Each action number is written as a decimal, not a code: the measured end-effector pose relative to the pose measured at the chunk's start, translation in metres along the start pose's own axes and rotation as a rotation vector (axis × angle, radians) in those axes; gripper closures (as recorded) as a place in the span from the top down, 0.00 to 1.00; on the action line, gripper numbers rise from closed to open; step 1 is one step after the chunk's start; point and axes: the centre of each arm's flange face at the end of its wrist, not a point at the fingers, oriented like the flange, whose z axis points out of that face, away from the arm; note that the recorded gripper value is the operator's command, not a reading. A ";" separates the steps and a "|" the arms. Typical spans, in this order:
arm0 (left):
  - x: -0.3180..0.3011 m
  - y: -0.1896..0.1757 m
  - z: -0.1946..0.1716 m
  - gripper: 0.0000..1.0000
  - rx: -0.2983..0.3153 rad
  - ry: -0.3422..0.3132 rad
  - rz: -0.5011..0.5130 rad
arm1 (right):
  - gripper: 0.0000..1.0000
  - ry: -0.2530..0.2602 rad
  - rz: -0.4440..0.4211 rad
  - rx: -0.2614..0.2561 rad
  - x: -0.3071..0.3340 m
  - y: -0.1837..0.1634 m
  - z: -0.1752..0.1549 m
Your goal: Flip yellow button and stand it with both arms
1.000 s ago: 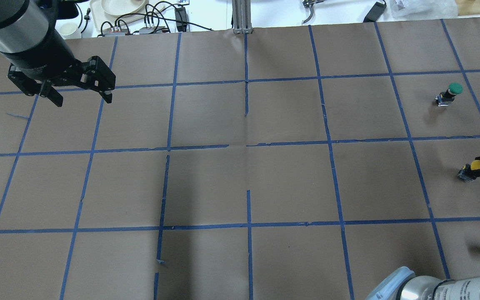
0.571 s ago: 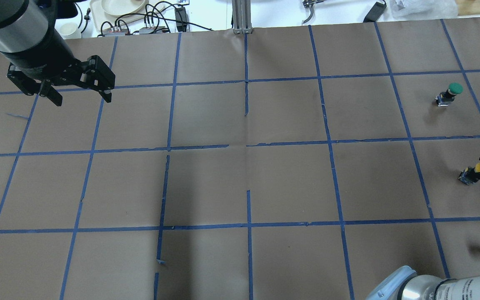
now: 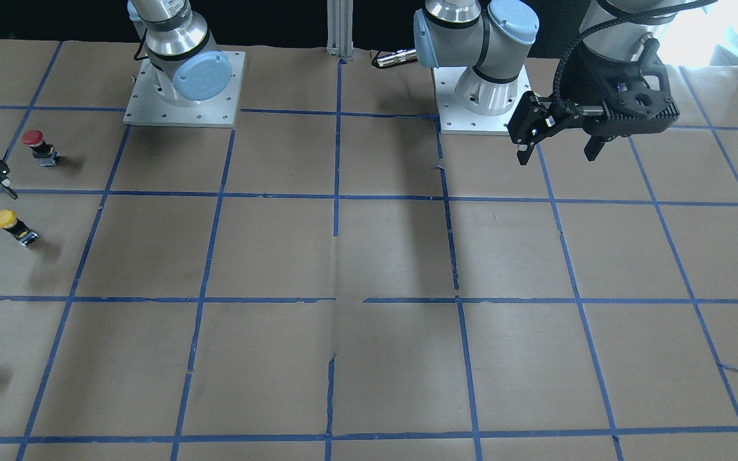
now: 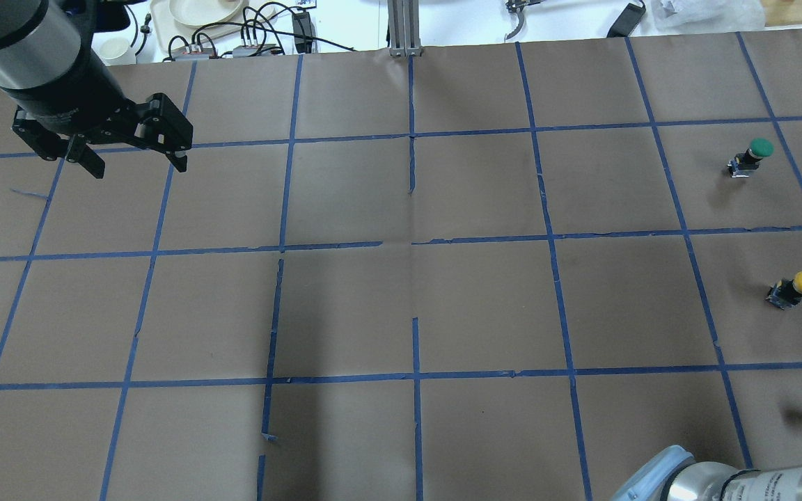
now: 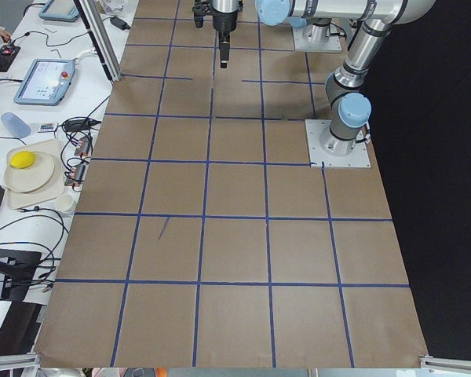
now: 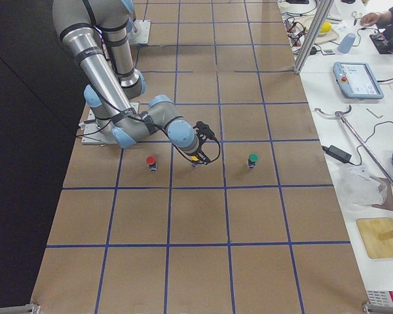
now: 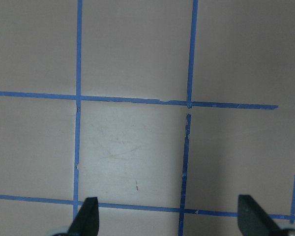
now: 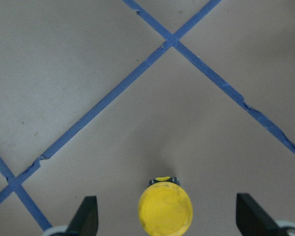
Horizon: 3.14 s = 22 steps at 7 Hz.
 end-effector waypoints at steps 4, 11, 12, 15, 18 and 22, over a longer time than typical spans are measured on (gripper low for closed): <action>0.001 0.000 0.000 1.00 0.000 0.002 0.001 | 1.00 0.133 0.543 -0.243 -0.070 -0.062 -0.067; 0.001 -0.001 0.001 1.00 -0.001 0.003 -0.002 | 1.00 0.283 1.139 -0.235 -0.232 -0.232 -0.065; 0.001 -0.001 0.001 1.00 -0.001 0.002 -0.002 | 1.00 0.285 1.112 -0.218 -0.264 -0.270 -0.059; 0.000 -0.001 0.001 1.00 -0.002 0.003 -0.003 | 1.00 0.258 1.026 -0.246 -0.295 -0.342 -0.081; 0.000 -0.001 0.002 1.00 -0.002 0.003 -0.003 | 1.00 0.245 0.997 -0.305 -0.298 -0.360 -0.073; 0.000 -0.002 0.002 1.00 -0.002 0.002 -0.004 | 1.00 0.230 0.935 -0.322 -0.280 -0.351 -0.073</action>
